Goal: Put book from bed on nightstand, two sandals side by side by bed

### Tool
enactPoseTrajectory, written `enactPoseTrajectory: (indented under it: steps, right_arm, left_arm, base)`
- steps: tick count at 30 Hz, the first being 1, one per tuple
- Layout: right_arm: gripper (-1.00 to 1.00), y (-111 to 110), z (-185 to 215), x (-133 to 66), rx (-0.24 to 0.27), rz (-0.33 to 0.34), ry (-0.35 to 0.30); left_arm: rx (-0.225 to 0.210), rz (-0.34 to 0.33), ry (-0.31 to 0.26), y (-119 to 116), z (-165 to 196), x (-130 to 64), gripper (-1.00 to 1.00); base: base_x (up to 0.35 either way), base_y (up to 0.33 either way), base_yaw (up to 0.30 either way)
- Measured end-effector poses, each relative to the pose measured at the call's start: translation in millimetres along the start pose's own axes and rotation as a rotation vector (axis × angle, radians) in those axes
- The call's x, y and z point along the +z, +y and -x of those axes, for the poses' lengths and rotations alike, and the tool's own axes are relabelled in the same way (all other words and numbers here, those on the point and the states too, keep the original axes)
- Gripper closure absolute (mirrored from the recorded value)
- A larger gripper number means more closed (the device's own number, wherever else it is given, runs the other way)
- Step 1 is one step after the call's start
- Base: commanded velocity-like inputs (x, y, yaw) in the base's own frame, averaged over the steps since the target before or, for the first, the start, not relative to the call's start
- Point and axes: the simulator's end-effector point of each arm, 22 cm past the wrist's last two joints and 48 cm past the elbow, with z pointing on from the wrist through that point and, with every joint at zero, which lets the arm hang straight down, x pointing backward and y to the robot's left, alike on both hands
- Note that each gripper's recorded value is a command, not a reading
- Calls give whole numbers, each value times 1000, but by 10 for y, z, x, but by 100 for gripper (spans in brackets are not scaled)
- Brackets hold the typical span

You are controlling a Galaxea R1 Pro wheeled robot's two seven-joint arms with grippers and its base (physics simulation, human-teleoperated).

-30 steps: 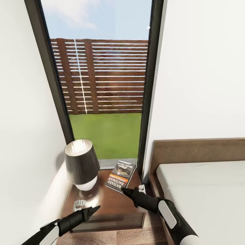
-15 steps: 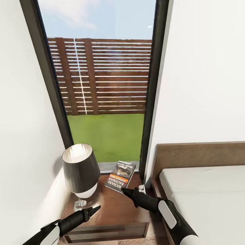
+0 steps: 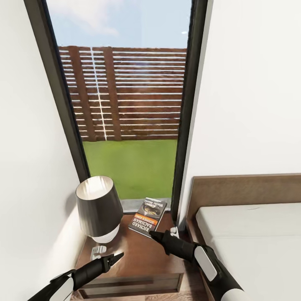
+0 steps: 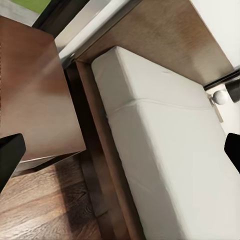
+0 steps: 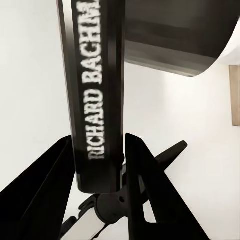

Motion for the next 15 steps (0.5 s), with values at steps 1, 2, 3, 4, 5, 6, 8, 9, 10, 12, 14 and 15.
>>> enactPoseTrajectory:
  steps: [1, 2, 3, 4, 5, 6, 8, 9, 10, 12, 14, 15]
  right_arm:
    - [100, -12, 1, 3, 0, 0, 0]
    - [100, -22, 1, 6, 0, 0, 0]
    - [100, -34, 2, 9, 0, 0, 0]
    - [100, -44, 4, 12, 0, 0, 0]
    - [100, -55, 4, 15, 0, 0, 0]
    - [100, -70, 6, 16, 0, 0, 0]
    - [100, -95, 4, 22, 1, -1, 0]
    - [100, -105, 5, 26, 1, 0, 0]
    - [100, -119, 5, 28, 1, -1, 0]
    - [100, -140, 7, 36, 1, 0, 0]
    - [100, -168, 10, 39, -1, -2, 0]
    - [100, -182, 11, 41, -1, -3, 0]
  left_arm:
    - [0, 0, 0, 8, -4, 6, -100]
    - [0, 0, 0, 18, -9, 11, -100]
    - [0, 0, 0, 26, -14, 17, -100]
    - [0, 0, 0, 36, -20, 22, -100]
    - [0, 0, 0, 44, -25, 28, -100]
    - [0, -1, 0, 53, -29, 33, -100]
    - [0, -1, 0, 71, -42, 43, -100]
    - [0, -1, 0, 80, -47, 49, -100]
    - [0, -1, 0, 89, -52, 54, -100]
    - [0, 0, 0, 109, -63, 65, -100]
    - [0, 0, 0, 129, -73, 76, -100]
    - [0, 0, 0, 137, -82, 84, -100]
  base:
    - [0, 0, 0]
    - [0, 0, 0]
    - [0, 0, 0]
    - [0, 0, 0]
    - [0, 0, 0]
    - [0, 0, 0]
    - [0, 0, 0]
    - [0, 0, 0]
    - [0, 0, 0]
    - [0, 0, 0]
    - [0, 0, 0]
    - [0, 0, 0]
